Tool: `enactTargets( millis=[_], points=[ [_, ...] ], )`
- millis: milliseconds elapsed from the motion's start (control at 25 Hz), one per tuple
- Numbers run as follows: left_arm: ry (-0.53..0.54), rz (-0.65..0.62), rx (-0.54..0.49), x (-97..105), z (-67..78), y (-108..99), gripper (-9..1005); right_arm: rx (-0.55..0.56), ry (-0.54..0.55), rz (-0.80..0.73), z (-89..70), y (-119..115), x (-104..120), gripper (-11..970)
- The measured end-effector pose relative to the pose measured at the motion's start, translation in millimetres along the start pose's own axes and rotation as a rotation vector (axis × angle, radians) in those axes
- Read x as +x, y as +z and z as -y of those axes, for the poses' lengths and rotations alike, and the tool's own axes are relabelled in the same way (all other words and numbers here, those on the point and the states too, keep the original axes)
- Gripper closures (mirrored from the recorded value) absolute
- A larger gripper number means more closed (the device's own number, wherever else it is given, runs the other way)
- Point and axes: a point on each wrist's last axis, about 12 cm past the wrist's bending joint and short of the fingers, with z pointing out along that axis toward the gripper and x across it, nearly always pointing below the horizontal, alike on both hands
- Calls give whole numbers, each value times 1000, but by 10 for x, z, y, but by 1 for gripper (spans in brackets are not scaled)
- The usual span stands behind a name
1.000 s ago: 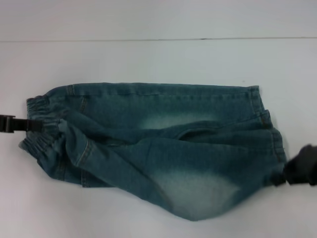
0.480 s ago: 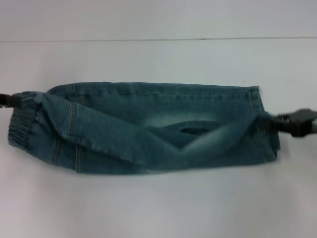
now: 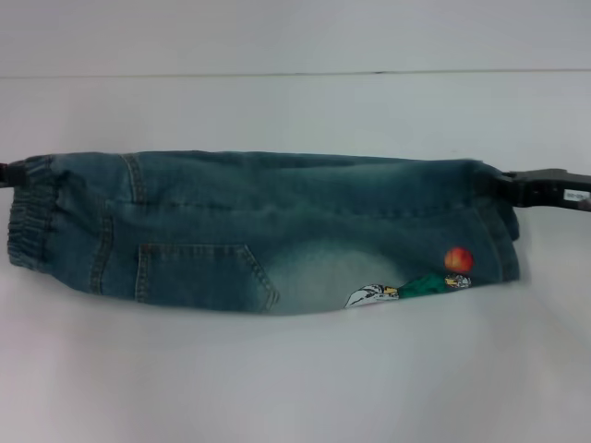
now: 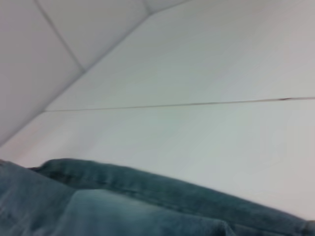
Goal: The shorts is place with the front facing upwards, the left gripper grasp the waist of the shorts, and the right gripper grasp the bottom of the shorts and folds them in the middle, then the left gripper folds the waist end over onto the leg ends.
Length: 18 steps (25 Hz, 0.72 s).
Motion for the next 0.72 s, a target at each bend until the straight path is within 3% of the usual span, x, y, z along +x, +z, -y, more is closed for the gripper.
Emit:
enactTargets(
  millis=[320,720],
  points=[
    [15,44,-36,-20,9,109,895,76,-21,24,-45,258,-82,943],
    [37,67,-85,-38,22,209,890,104,-41,96,-41,299,-191,942]
  ],
)
